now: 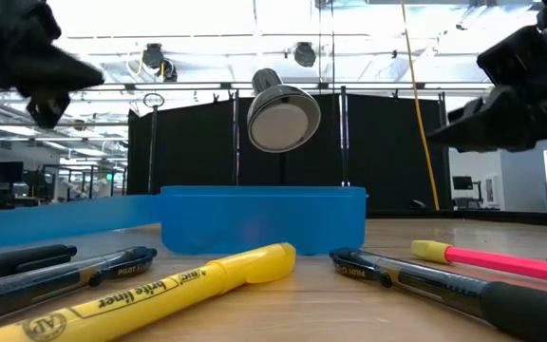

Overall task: Pick & place school supplies into a supply box
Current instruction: Put the left black pen into the blue supply box

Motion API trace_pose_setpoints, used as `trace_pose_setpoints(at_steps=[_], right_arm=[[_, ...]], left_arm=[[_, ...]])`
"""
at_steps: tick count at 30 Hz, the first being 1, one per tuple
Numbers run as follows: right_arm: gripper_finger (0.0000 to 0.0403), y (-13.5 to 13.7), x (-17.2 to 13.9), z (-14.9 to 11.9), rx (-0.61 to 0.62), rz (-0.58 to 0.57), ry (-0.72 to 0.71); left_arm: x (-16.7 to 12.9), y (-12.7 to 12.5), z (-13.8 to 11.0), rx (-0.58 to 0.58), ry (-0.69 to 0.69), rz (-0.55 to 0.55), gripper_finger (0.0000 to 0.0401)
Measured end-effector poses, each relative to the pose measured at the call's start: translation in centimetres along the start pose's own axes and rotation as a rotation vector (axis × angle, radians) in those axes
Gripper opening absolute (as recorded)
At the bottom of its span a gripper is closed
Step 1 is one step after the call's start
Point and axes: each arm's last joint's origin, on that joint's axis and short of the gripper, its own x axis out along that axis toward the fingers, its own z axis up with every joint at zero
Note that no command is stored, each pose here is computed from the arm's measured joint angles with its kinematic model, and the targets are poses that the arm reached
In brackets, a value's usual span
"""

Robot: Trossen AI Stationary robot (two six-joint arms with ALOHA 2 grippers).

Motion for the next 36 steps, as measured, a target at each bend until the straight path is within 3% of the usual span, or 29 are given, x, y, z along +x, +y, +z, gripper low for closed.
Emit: trace_pose_setpoints(at_steps=[4,10,14,18,22,27,32,36], right_arm=[[0.0001,0.1,-0.1,0.0,0.015,0.041,-0.002],[0.0001,0.7,-0.2,0.0,-0.116,0.259,-0.018],[0.0001,0.8,-0.2,0.4,-0.169,0.288,-0.07],[0.0,0.8,-0.2,0.6,-0.184,0.286,-0.095],[0.0,0.8,-0.3,1.0,-0.171,0.285,-0.118],[0.0,0.6,-0.9,2.1,-0.124,0.285,-0.191],[0.0,0.2,-2.0,3.1,-0.119,0.272,-0.237],[0.0,-0.3,-3.2,3.4,-0.133,0.274,-0.229]], left_arm=[[1.3,-5.0,3.7,0.094,0.034,-0.017,0.0032],[1.8,-16.2,12.3,0.321,0.013,-0.047,0.0032],[0.1,-23.5,16.0,0.428,-0.097,0.093,0.0032],[-1.8,-30.0,16.2,0.524,-0.207,0.326,0.002],[-1.7,-34.9,13.1,0.574,-0.198,0.294,0.0005],[1.8,-37.1,9.7,0.657,-0.188,0.351,0.0003],[4.0,-36.4,10.4,0.649,-0.193,0.414,0.0008],[4.0,-35.9,11.1,0.632,-0.196,0.421,0.0003]])
